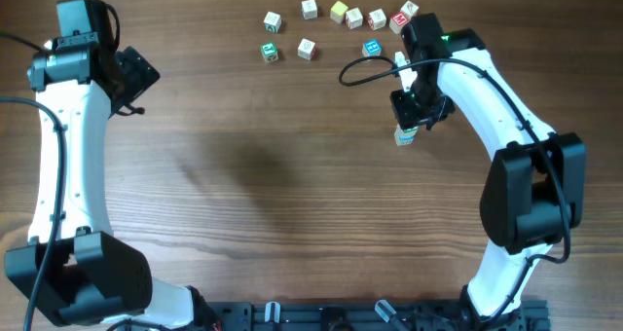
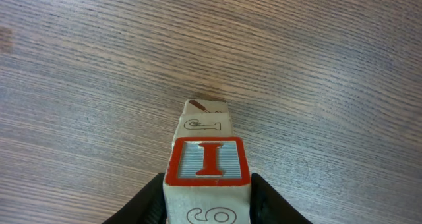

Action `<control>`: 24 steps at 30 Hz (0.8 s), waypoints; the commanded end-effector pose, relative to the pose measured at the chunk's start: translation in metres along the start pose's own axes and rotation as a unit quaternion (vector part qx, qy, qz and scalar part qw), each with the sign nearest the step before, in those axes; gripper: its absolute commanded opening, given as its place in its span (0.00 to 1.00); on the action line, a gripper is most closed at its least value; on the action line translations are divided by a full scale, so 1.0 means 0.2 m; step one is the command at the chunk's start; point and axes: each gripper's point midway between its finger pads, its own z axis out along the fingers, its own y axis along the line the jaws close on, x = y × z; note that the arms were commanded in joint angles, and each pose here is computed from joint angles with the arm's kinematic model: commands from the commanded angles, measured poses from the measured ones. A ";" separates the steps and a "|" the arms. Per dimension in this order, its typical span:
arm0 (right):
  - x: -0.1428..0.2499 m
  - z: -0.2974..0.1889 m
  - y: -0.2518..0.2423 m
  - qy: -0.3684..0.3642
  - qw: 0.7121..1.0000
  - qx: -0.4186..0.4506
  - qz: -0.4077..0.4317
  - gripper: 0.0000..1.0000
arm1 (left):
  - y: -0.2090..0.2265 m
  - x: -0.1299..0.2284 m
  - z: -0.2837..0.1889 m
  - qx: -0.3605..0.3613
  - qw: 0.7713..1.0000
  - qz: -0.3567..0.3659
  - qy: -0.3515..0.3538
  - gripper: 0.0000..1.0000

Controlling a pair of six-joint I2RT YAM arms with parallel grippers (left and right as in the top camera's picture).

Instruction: Form a tower

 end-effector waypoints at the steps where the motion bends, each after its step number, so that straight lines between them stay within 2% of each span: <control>1: 0.01 0.00 0.00 0.001 1.000 0.005 0.002 0.48 | 0.01 0.01 0.02 -0.004 1.000 -0.008 0.007 1.00; 2: 0.00 0.00 0.00 0.001 1.000 0.001 0.002 0.58 | 0.01 0.01 0.02 -0.004 1.000 -0.008 0.007 1.00; 3: 0.00 0.00 0.00 0.001 1.000 0.000 0.003 0.93 | 0.01 0.01 0.02 -0.004 1.000 -0.008 0.007 1.00; 4: 0.00 0.00 0.00 0.001 1.000 0.000 0.004 1.00 | 0.01 0.01 0.02 -0.004 1.000 -0.008 0.007 1.00; 18: 0.01 0.10 0.01 0.000 0.999 -0.005 0.039 1.00 | 0.01 0.01 0.02 -0.004 1.000 -0.008 0.007 1.00; 24: 0.04 0.23 0.02 0.038 0.998 -0.009 0.047 0.96 | 0.01 0.01 0.02 -0.004 1.000 -0.008 0.007 1.00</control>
